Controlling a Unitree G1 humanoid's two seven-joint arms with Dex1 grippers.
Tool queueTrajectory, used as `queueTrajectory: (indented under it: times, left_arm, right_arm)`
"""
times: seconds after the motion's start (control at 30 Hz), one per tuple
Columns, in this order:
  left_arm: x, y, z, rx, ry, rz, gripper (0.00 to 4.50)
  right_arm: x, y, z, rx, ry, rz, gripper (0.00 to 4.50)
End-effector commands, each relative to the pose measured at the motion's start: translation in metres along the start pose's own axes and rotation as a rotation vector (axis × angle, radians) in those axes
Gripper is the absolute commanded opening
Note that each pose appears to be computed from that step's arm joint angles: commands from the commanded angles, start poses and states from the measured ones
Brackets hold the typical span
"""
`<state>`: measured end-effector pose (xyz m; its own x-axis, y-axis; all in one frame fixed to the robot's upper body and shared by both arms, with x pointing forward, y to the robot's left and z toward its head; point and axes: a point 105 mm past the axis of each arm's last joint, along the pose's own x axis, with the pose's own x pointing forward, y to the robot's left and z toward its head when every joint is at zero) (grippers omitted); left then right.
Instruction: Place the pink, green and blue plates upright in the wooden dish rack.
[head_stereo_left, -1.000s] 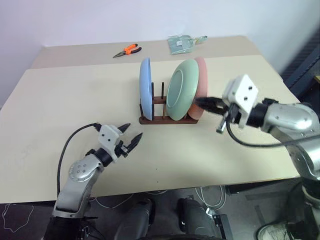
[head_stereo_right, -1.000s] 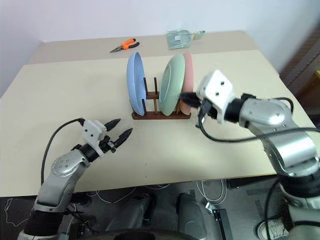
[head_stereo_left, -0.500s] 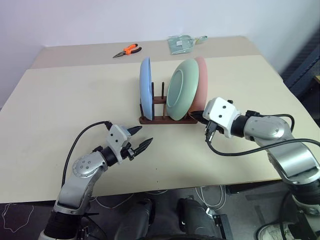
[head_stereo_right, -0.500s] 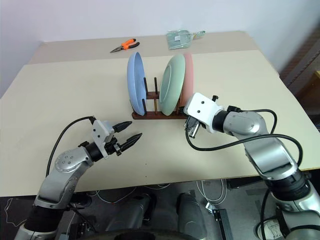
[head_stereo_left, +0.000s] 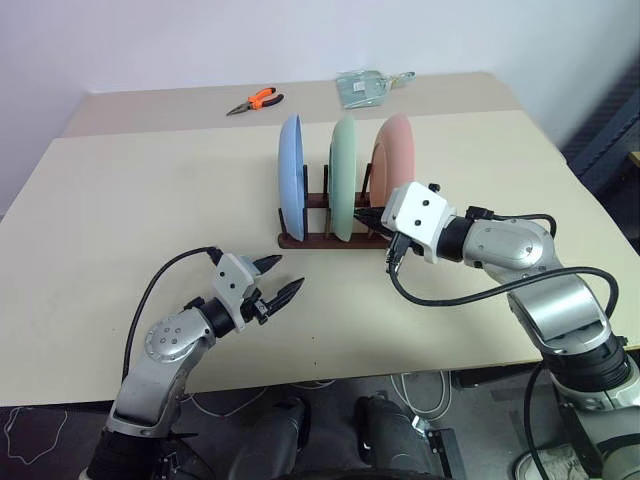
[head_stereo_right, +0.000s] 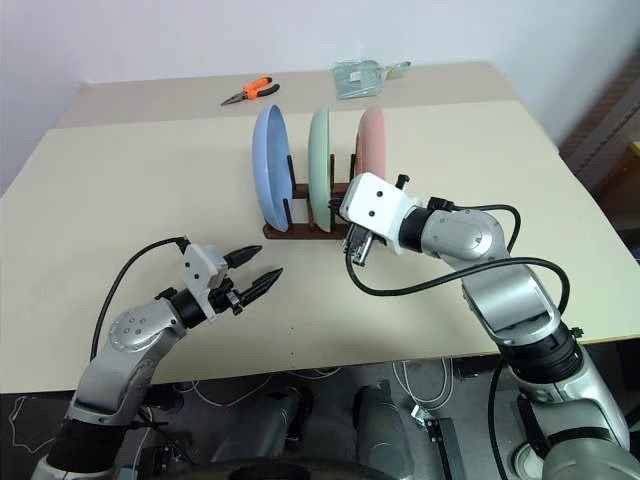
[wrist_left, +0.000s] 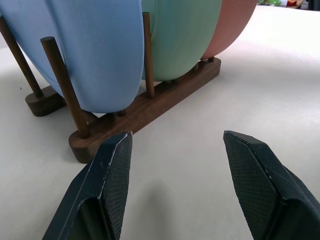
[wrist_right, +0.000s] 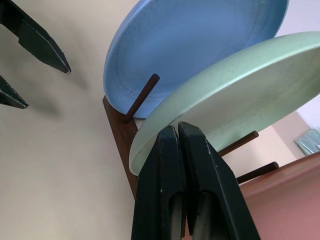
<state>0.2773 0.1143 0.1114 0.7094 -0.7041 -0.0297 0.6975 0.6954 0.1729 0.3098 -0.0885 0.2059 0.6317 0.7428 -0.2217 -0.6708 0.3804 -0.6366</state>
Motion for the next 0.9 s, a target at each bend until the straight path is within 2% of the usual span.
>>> queueTrajectory:
  times: [0.03,0.17,0.3,0.43,0.6,0.9]
  left_arm:
    - [0.001,-0.002,0.008,0.022,-0.028,-0.003,2.97]
    - [-0.004,0.009,0.004,0.030,-0.010,0.038,2.97]
    - [-0.016,0.026,-0.001,0.050,0.025,0.092,2.97]
    - [-0.033,0.046,-0.009,0.076,0.077,0.169,2.97]
    - [-0.052,0.059,-0.016,0.106,0.126,0.237,2.97]
    - [-0.065,0.059,-0.024,0.092,0.140,0.312,2.97]
  right_arm:
    - [-0.008,-0.005,0.009,-0.054,-0.012,-0.011,0.04]
    - [-0.033,0.003,-0.011,-0.010,0.062,0.061,0.04]
    - [-0.058,0.018,-0.026,0.131,0.067,0.127,0.04]
    - [-0.071,0.002,-0.059,0.284,0.072,-0.012,0.04]
    - [-0.071,-0.013,-0.092,0.362,0.048,-0.131,0.04]
    - [-0.051,-0.009,-0.107,0.417,-0.020,-0.134,0.04]
